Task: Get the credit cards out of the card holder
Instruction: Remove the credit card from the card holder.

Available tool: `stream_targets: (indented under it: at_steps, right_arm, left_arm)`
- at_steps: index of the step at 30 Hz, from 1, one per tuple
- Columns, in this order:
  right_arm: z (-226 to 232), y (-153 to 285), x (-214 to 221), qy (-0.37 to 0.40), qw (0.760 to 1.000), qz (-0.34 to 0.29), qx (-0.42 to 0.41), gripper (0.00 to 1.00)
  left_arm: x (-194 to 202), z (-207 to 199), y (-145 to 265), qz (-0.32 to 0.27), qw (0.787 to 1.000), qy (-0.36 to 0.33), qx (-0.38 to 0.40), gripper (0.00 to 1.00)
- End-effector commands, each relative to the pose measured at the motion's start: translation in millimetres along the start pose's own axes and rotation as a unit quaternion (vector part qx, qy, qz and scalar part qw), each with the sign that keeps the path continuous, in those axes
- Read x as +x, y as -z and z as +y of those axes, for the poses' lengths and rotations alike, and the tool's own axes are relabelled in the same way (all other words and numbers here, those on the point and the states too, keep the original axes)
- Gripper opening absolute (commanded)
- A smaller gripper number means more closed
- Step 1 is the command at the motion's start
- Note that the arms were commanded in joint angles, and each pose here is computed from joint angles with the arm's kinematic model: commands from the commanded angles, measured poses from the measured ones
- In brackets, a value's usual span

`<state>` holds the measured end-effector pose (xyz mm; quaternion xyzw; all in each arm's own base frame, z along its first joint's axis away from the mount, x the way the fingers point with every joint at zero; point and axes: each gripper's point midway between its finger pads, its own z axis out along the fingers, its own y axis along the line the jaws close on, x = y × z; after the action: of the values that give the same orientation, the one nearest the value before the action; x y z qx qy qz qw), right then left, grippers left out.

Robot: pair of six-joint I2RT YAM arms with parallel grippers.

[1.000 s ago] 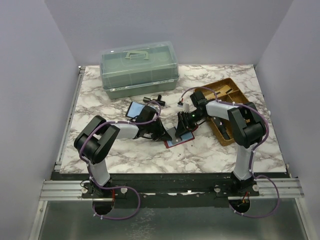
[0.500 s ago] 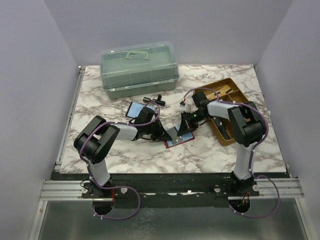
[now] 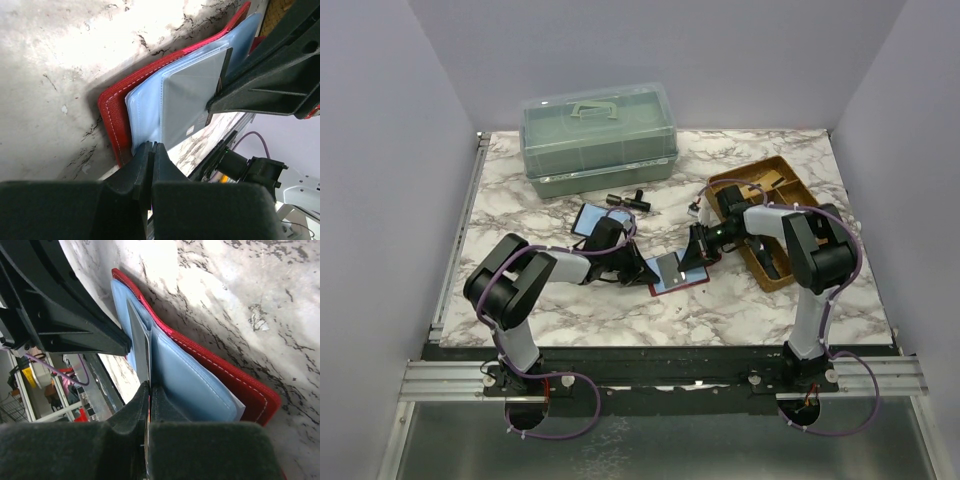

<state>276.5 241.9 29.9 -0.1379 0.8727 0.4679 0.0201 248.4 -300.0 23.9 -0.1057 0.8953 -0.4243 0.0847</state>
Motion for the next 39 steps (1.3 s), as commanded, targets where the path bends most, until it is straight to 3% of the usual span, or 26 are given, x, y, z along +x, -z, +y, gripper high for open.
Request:
stream_targets:
  at_steps: [1, 13, 18, 20, 24, 26, 32, 39]
  right_arm:
    - [1, 17, -12, 0.025, 0.999, -0.033, 0.008, 0.00]
    - [-19, 33, -12, 0.009, 0.998, -0.050, 0.030, 0.00]
    - [-18, 33, -11, 0.010, 0.999, -0.047, 0.025, 0.00]
    - [-3, 35, -12, 0.022, 0.998, -0.051, -0.013, 0.00]
    - [34, 44, -11, 0.053, 0.992, -0.061, -0.101, 0.00]
    - [45, 48, -11, 0.064, 0.989, -0.065, -0.120, 0.00]
    - [68, 57, -11, 0.079, 0.980, -0.065, -0.170, 0.00]
    - [83, 65, -12, 0.087, 0.975, -0.067, -0.194, 0.00]
  left_arm:
    - [22, 77, 7, 0.020, 0.991, 0.040, -0.126, 0.00]
    - [20, 84, 10, 0.018, 0.991, 0.053, -0.121, 0.00]
    - [8, 61, 17, -0.003, 0.996, 0.034, -0.083, 0.03]
    - [1, 44, 20, -0.013, 0.998, 0.022, -0.051, 0.11]
    - [-8, 12, 28, -0.032, 0.999, 0.005, 0.005, 0.42]
    - [-11, 0, 32, -0.042, 0.999, -0.001, 0.028, 0.53]
    - [-10, -21, 37, -0.036, 0.996, -0.018, 0.084, 0.63]
    - [-3, -67, 58, -0.035, 0.975, -0.043, 0.216, 0.67]
